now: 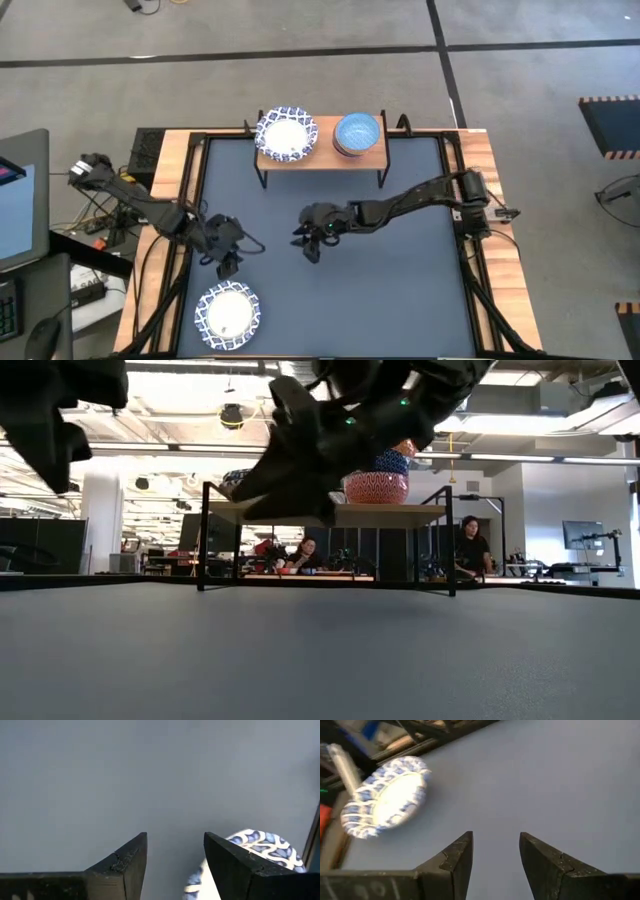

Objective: Place and stack bowls onto a shelf
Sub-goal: Stack the white patterned bowl on top of the white patterned bowl on the shelf

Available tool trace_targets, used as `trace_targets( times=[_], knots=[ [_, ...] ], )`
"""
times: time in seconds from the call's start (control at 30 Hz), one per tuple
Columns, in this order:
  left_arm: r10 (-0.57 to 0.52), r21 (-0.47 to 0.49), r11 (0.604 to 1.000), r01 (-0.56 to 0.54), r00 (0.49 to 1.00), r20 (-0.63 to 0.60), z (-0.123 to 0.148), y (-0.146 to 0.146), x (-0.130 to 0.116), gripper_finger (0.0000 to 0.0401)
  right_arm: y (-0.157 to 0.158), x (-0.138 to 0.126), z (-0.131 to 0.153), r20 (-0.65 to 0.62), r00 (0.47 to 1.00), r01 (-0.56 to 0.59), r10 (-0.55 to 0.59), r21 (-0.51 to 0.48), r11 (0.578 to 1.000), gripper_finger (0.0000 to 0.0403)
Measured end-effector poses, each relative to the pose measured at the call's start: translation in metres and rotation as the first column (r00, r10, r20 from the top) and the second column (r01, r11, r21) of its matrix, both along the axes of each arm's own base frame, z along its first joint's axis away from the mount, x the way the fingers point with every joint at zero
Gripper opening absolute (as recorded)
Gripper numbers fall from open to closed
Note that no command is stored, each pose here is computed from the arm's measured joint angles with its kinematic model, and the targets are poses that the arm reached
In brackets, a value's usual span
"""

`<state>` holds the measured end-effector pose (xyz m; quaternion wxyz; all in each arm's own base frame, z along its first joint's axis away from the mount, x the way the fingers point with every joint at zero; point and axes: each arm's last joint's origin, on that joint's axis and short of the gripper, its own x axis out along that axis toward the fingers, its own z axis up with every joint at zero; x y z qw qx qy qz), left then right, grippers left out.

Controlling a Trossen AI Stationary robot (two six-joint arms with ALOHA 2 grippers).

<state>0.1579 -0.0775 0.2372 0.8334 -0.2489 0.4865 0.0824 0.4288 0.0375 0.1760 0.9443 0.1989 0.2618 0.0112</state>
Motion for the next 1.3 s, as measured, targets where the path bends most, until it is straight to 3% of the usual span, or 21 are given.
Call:
trace_targets(
  times=[0.17,0.27,0.4,0.77,0.87,1.13,1.3],
  knots=[
    [-0.079,-0.080,0.994,0.074,0.995,-0.067,-0.014,-0.030,0.006,0.0180,0.015,0.023,-0.008,0.094,0.993,-0.076,0.068,0.082,0.994,0.0187],
    [-0.125,-0.133,0.985,0.108,0.984,-0.127,-0.025,-0.047,0.009,0.0180,0.026,0.031,-0.018,0.084,0.991,-0.112,0.103,0.105,0.988,0.0187],
    [-0.186,-0.124,0.978,0.167,0.968,-0.171,-0.041,-0.066,0.011,0.0180,0.045,0.040,-0.022,0.095,0.985,-0.154,0.144,0.113,0.982,0.0187],
    [-0.065,-0.124,0.992,0.026,0.945,-0.321,-0.067,-0.082,0.013,0.0180,0.080,0.071,-0.035,0.137,0.974,-0.200,0.180,0.145,0.969,0.0187],
    [-0.025,-0.123,0.992,-0.010,0.958,-0.287,-0.067,-0.084,0.016,0.0180,0.084,0.079,-0.049,0.114,0.977,-0.196,0.180,0.153,0.969,0.0187],
    [0.051,-0.090,0.995,-0.052,0.999,-0.013,-0.059,-0.089,0.032,0.0179,0.085,0.075,-0.064,-0.029,0.984,-0.167,0.175,0.182,0.969,0.0187],
    [0.081,-0.083,0.993,-0.080,0.997,0.009,-0.059,-0.089,0.033,0.0168,0.089,0.076,-0.060,0.010,0.977,-0.210,0.212,0.206,0.956,0.0187]
  ],
)
